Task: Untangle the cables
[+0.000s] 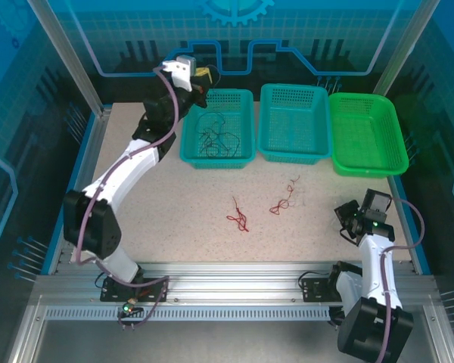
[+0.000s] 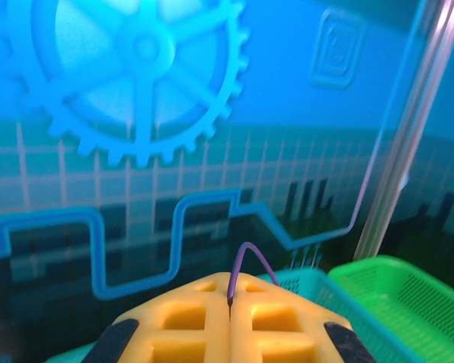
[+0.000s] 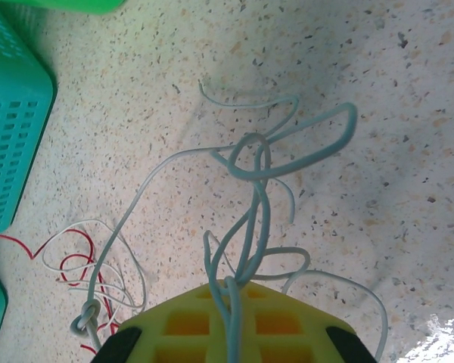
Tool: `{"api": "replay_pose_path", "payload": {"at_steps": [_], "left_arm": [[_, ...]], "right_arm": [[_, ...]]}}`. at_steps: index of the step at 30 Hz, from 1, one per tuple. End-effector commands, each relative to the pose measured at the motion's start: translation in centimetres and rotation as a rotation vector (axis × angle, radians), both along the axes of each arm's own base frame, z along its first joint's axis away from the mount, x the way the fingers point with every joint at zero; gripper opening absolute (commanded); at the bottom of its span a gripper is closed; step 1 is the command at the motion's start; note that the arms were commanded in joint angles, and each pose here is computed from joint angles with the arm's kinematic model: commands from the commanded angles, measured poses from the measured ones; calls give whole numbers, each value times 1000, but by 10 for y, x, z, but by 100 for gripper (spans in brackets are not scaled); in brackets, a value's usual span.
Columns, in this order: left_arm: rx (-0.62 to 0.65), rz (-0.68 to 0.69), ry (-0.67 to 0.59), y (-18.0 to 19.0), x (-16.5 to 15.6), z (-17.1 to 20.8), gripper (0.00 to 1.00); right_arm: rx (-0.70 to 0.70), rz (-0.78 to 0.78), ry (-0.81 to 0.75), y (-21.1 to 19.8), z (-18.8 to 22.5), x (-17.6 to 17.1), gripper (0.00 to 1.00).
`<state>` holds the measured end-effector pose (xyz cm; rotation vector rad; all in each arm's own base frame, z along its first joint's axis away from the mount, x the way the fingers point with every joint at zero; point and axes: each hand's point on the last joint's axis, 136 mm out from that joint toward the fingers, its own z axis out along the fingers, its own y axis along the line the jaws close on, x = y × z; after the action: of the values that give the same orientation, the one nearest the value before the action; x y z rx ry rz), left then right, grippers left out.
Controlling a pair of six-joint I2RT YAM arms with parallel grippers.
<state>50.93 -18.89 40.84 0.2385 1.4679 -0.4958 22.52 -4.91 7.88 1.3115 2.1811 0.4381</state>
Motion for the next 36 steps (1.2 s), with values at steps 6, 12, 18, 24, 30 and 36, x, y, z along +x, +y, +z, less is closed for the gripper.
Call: {"api": "replay_pose_path", "payload": {"at_steps": [6, 12, 18, 24, 30, 36], "left_arm": [[19, 19, 135, 2, 31, -74, 13], [-63, -22, 107, 4, 1, -63, 56], [-133, -192, 24, -13, -64, -18, 69], [6, -397, -62, -74, -149, -15, 73], [206, -601, -43, -133, -225, -67, 75], [366, -709, 4, -149, -256, -140, 79]], "right_arm": [[-16, 100, -68, 12, 28, 9, 4], [-18, 282, -167, 41, 56, 24, 5], [-55, 496, -251, 82, 85, 39, 6], [-66, 693, -313, 127, 105, 51, 6], [-68, 862, -316, 167, 109, 59, 6], [-91, 1010, -269, 200, 99, 60, 6]]}}
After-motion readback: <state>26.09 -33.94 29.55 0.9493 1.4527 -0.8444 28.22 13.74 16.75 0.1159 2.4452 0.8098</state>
